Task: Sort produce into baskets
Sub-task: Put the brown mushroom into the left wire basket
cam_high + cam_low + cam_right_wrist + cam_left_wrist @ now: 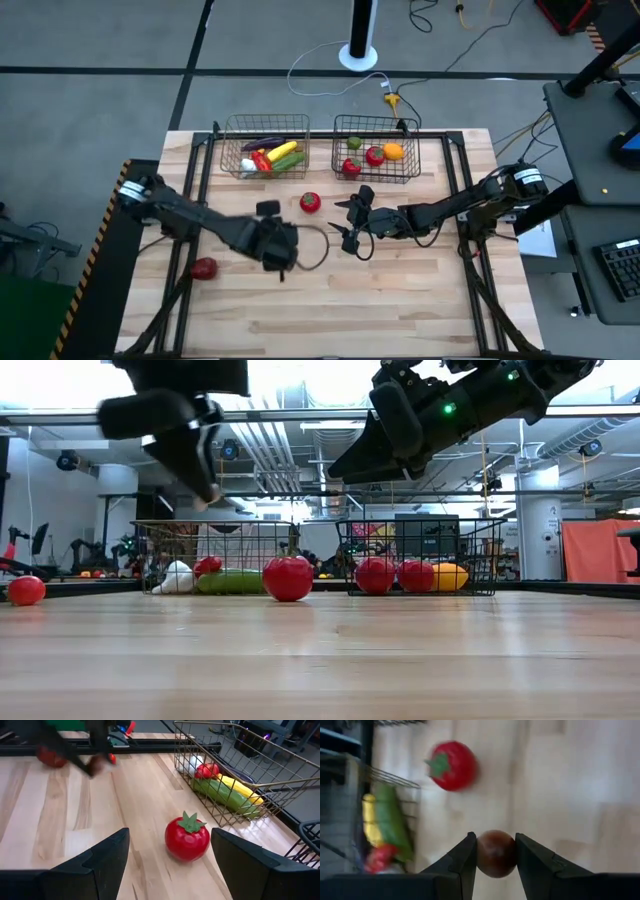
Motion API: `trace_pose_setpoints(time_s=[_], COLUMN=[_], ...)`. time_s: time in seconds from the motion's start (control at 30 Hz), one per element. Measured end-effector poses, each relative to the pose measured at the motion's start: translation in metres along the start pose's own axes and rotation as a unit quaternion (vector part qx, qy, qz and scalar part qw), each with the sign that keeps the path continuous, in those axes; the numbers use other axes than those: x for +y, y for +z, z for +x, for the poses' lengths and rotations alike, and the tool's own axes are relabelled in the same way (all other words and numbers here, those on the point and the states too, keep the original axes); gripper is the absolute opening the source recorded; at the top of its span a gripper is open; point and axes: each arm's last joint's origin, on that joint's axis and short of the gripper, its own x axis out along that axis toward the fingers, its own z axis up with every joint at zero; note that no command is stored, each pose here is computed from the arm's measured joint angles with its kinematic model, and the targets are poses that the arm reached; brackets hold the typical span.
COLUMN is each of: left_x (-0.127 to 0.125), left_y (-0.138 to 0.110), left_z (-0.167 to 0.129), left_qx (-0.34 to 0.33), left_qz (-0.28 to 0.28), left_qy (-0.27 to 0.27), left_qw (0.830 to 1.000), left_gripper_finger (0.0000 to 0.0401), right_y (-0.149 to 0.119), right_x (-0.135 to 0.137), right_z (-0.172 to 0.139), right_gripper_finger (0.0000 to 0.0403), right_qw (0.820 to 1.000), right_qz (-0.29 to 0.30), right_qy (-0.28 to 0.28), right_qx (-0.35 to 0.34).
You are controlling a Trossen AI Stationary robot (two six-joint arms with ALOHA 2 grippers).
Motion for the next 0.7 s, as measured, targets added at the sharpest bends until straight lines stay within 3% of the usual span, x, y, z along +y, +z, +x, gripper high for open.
trace_pose_setpoints(time_s=[0.27,0.5,0.7], left_x=[0.088,0.186,0.254], left_y=[-0.008,-0.031,-0.062], left_z=[0.011,0.015,0.032], left_qx=[-0.039,-0.115,-0.111], left_qz=[-0.026,-0.129,-0.261], left_qy=[0.029,0.012,0.037], left_qw=[0.999,0.985,0.958], left_gripper_finger=[0.0107,0.0107,0.0107], right_y=[0.0,0.0,0.0], right_x=[0.0,-0.002,-0.004], right_z=[0.0,0.001,0.002], right_gripper_finger=[0.0272,0.0272,0.0272], right_qw=[1.0,1.0,1.0], right_qz=[-0.001,0.005,0.019], right_qy=[0.0,-0.003,-0.007], right_qx=[0.002,0.002,0.003])
